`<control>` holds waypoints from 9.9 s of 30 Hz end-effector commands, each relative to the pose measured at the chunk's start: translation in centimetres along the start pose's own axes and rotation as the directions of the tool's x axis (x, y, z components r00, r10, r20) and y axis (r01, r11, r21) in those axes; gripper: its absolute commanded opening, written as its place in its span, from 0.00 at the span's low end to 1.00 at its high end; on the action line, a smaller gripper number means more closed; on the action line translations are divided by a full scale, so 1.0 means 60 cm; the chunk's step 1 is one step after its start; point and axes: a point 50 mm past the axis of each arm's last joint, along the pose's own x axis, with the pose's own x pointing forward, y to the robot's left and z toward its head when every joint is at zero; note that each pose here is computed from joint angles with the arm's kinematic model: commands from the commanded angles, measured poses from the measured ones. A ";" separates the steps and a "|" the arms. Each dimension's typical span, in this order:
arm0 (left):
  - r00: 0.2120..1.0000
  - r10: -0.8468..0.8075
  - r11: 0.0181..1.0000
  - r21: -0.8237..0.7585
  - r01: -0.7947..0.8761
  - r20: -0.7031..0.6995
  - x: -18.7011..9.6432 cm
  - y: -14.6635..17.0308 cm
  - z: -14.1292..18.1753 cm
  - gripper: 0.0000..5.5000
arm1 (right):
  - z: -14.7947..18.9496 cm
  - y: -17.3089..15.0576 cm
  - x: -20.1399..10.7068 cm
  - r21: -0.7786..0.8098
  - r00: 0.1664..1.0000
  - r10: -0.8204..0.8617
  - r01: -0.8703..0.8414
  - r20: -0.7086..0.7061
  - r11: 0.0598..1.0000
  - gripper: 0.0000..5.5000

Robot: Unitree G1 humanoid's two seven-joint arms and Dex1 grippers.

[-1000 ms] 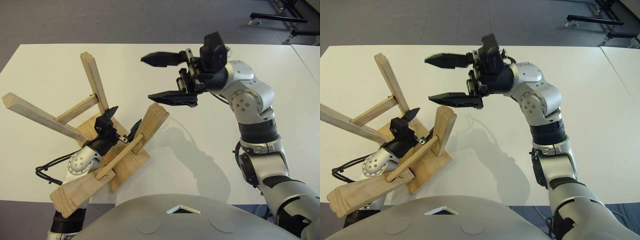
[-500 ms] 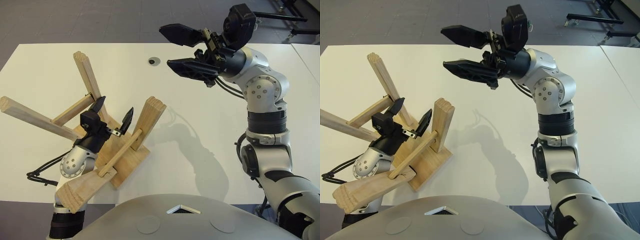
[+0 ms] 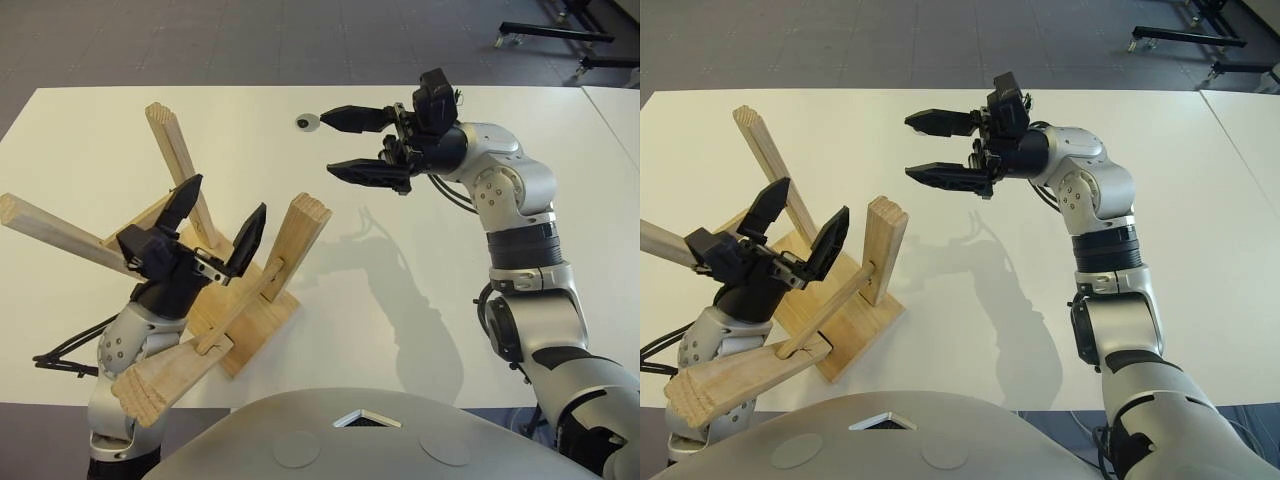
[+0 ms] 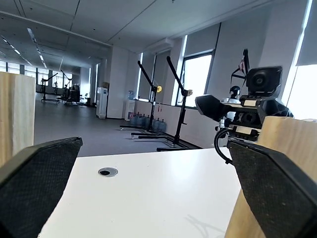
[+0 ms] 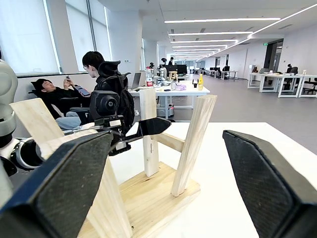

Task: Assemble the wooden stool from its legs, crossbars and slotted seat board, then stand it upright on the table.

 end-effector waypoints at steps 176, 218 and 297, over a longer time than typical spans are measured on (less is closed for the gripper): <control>0.576 0.376 0.925 0.324 -0.196 -0.726 -0.260 0.162 -0.019 0.98 | -0.050 0.030 -0.006 -0.046 0.996 -0.076 0.074 -0.053 0.996 0.75; 0.735 0.163 0.971 0.241 0.000 -0.658 0.021 0.148 -0.200 0.98 | -0.030 0.026 -0.131 -0.203 0.870 -0.485 0.492 0.086 0.847 0.75; 0.881 -0.357 0.931 -0.039 0.363 -0.311 -0.027 0.081 0.089 0.98 | -0.050 0.143 -0.136 0.156 0.968 -0.247 0.238 0.040 0.959 0.75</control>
